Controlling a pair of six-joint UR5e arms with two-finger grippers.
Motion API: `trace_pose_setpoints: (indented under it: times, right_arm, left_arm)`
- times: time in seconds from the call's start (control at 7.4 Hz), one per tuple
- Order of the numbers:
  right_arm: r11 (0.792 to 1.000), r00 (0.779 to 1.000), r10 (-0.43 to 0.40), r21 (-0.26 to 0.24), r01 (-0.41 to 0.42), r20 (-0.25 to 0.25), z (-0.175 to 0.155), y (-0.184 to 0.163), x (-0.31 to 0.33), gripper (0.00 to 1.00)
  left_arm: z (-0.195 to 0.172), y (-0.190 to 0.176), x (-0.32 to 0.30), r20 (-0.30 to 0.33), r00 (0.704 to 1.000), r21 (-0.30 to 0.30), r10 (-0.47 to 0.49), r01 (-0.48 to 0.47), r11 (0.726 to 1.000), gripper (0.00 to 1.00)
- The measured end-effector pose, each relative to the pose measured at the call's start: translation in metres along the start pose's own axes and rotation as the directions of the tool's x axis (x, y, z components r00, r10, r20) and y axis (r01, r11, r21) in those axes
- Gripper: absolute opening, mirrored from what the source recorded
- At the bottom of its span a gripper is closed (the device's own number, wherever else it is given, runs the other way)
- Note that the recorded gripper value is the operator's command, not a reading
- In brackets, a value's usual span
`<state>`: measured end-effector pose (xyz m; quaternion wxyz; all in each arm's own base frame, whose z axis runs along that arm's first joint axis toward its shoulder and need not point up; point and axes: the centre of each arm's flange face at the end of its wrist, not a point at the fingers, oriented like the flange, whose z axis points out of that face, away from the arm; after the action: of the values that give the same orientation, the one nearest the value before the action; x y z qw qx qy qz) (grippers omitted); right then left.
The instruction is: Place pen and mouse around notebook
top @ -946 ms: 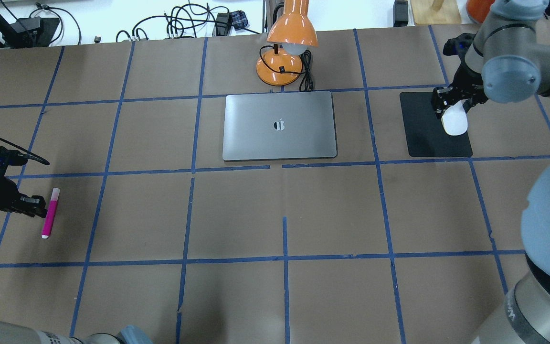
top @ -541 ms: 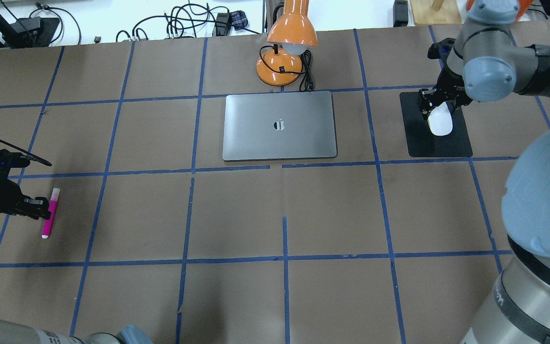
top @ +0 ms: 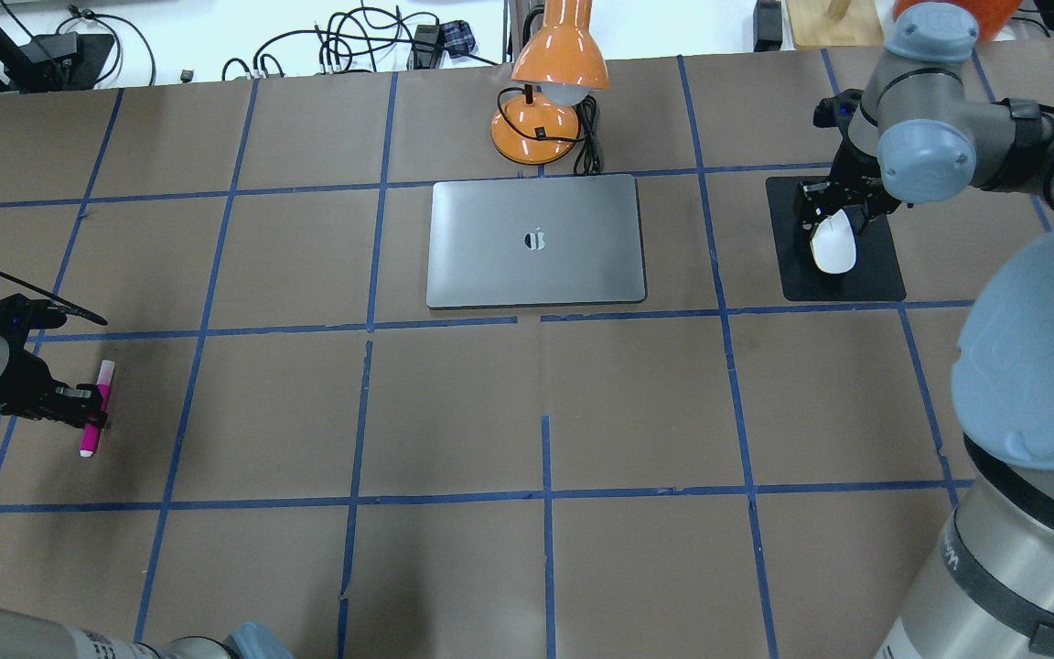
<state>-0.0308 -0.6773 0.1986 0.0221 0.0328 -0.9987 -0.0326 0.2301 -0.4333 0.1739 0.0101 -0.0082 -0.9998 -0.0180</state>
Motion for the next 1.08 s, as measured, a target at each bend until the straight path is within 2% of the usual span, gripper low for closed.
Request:
trace_pose_setpoints:
  times: [0.14, 0.41, 0.54, 0.68, 0.81, 1.08]
  right_arm:
    - [1.000, 1.000, 0.000, 0.010, 0.000, -0.011, -0.017, 0.001, -0.002, 1.00]
    - [0.999, 0.999, -0.003, 0.036, 0.005, -0.033, -0.095, 0.010, -0.040, 1.00]
    - [0.999, 0.999, -0.017, 0.031, 0.018, -0.033, -0.138, 0.023, -0.080, 1.00]
    - [1.000, 0.999, -0.016, 0.025, 0.017, -0.030, -0.187, 0.051, -0.129, 1.00]
    - [0.999, 1.000, -0.004, 0.041, 0.005, -0.025, -0.230, 0.082, -0.165, 1.00]
    - [0.997, 1.000, -0.002, 0.083, 0.002, 0.001, -0.291, 0.141, -0.192, 1.00]
  left_arm:
    - [0.001, 0.000, 0.000, 0.000, 1.000, -0.001, 0.000, 0.000, 1.000, 0.00]
    - [-0.001, 0.000, 0.000, 0.003, 1.000, 0.001, -0.002, 0.002, 1.000, 0.00]
    - [-0.006, 0.000, 0.000, 0.010, 1.000, 0.005, -0.015, 0.015, 1.000, 0.00]
    - [-0.016, -0.001, 0.003, 0.016, 0.998, 0.009, -0.064, 0.064, 0.998, 0.00]
    - [-0.031, -0.004, 0.011, 0.012, 0.990, 0.006, -0.142, 0.142, 0.990, 0.00]
    - [-0.067, -0.023, 0.059, 0.003, 0.951, -0.002, -0.308, 0.308, 0.951, 0.00]
